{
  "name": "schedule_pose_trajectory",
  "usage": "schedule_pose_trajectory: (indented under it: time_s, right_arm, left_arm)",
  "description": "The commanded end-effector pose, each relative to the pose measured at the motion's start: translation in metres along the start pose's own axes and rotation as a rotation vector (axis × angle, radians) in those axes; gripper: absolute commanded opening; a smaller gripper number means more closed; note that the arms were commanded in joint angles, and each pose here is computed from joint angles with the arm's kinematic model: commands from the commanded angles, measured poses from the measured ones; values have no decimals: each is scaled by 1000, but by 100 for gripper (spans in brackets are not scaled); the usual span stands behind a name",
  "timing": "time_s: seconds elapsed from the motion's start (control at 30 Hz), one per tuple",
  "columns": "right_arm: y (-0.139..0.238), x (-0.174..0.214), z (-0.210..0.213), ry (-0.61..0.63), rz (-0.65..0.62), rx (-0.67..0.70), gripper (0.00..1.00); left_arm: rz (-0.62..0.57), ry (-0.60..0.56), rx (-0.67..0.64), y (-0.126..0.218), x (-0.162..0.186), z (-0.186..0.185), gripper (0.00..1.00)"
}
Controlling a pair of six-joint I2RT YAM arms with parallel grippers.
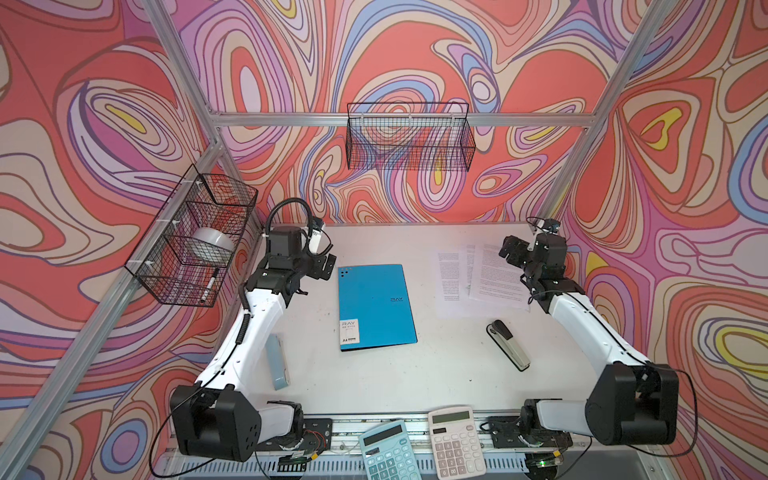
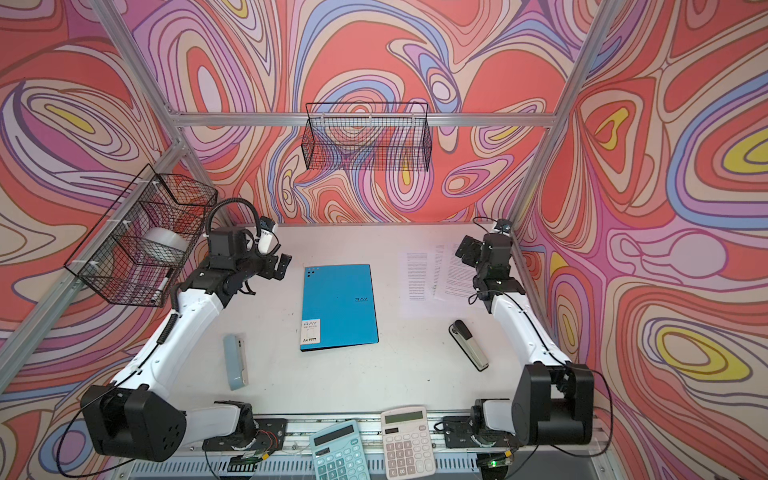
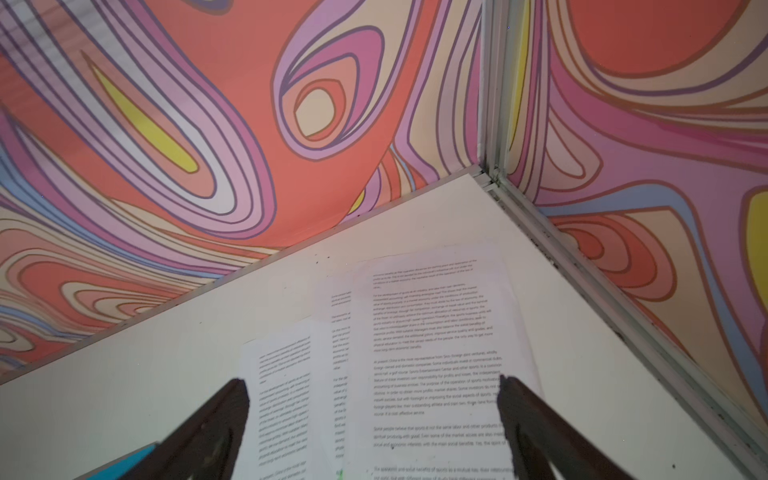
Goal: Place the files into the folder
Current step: 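Move the left gripper to the teal folder while the right approaches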
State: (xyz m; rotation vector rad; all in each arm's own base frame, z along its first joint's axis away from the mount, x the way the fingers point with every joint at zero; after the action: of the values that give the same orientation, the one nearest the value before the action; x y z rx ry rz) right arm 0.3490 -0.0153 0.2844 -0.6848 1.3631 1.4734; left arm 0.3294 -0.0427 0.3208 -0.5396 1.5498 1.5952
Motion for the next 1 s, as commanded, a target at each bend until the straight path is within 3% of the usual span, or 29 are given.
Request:
schedule_pose_trajectory:
  time_s: [0.0,0.2,0.4,0.77,0.97]
  right_arm:
    - [21,23,7,-76,188,-66,99]
    - [45,38,29,-63,317,-157,98]
    - [65,63,46,-50,422,-228,95]
    - [87,100,66,-143,585,-419,93]
    - [88,109,70,-212,623,-478,90]
  left_arm:
    - [337,-152,26,14,38,-15,100]
    - [407,-492,-48,21,47,-60,100]
    - [467,-739,-33,16,98,-109,100]
    - [432,-861,69,7,161,-157,100]
    - [294,-920,62,-1,181,-173,100]
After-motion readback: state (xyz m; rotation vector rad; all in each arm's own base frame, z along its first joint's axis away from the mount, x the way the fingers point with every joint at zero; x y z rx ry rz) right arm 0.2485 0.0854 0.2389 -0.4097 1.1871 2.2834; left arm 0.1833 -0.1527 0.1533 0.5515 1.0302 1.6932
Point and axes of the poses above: each gripper's point midway between its finger pads, its own y axis back along the fingers, its own z axis along the line the jaws close on, x = y × z, the point moved 8 cm from there along y, back along the fingers, and after that the axes turned 7 degrees about y, right-handed, at the moved point
